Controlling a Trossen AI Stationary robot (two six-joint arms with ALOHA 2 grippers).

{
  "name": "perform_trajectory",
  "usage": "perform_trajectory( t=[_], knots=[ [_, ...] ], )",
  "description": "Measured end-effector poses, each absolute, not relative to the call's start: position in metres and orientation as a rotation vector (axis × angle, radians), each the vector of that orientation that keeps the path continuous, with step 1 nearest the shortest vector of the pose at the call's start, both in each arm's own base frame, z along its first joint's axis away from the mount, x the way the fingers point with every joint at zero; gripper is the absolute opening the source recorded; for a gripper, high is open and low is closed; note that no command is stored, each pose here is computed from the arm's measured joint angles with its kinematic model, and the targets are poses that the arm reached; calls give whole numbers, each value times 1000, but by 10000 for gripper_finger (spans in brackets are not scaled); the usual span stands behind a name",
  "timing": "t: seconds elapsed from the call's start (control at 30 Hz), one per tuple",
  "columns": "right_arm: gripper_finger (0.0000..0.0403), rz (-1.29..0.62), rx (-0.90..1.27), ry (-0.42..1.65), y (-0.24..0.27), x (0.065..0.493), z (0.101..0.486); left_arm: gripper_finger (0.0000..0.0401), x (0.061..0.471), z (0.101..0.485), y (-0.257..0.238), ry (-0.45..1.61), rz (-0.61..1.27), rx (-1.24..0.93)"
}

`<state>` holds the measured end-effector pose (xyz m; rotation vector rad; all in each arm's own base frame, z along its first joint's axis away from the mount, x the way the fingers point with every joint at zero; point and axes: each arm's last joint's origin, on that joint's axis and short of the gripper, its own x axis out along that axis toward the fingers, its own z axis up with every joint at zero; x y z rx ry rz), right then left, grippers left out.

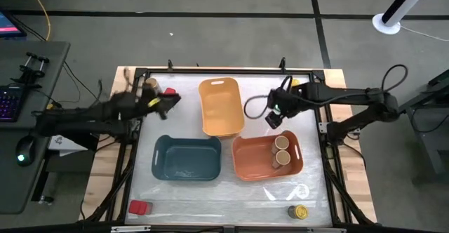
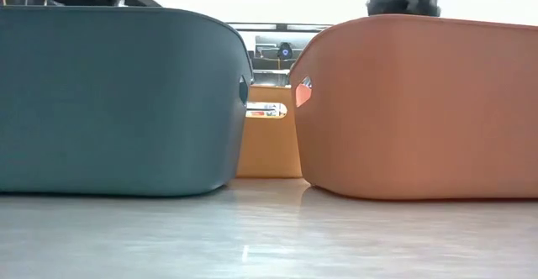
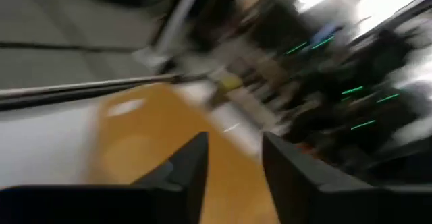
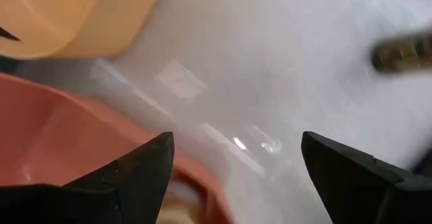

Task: Sort spices by type
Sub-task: Put the top red seasoning can into the yellow bin

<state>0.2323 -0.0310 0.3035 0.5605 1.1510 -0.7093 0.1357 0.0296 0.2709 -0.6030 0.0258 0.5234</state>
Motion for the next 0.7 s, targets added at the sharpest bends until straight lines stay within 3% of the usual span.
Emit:
perform_trajectory(
  t=[0.2, 0.33, 0.5, 0.7],
  knots=[
    [319, -552, 490, 1095, -64, 237, 290, 216, 158, 314, 68, 448, 755, -613],
    [319, -449, 457, 1053, -79, 239, 288, 253, 171, 320, 91, 640, 881, -701],
    [319, -388, 449, 998, -92, 239, 290, 265, 188, 295, 114, 824, 1032, -825],
    [319, -391, 472, 975, -100, 237, 291, 264, 204, 260, 136, 1011, 1104, -825]
  ],
)
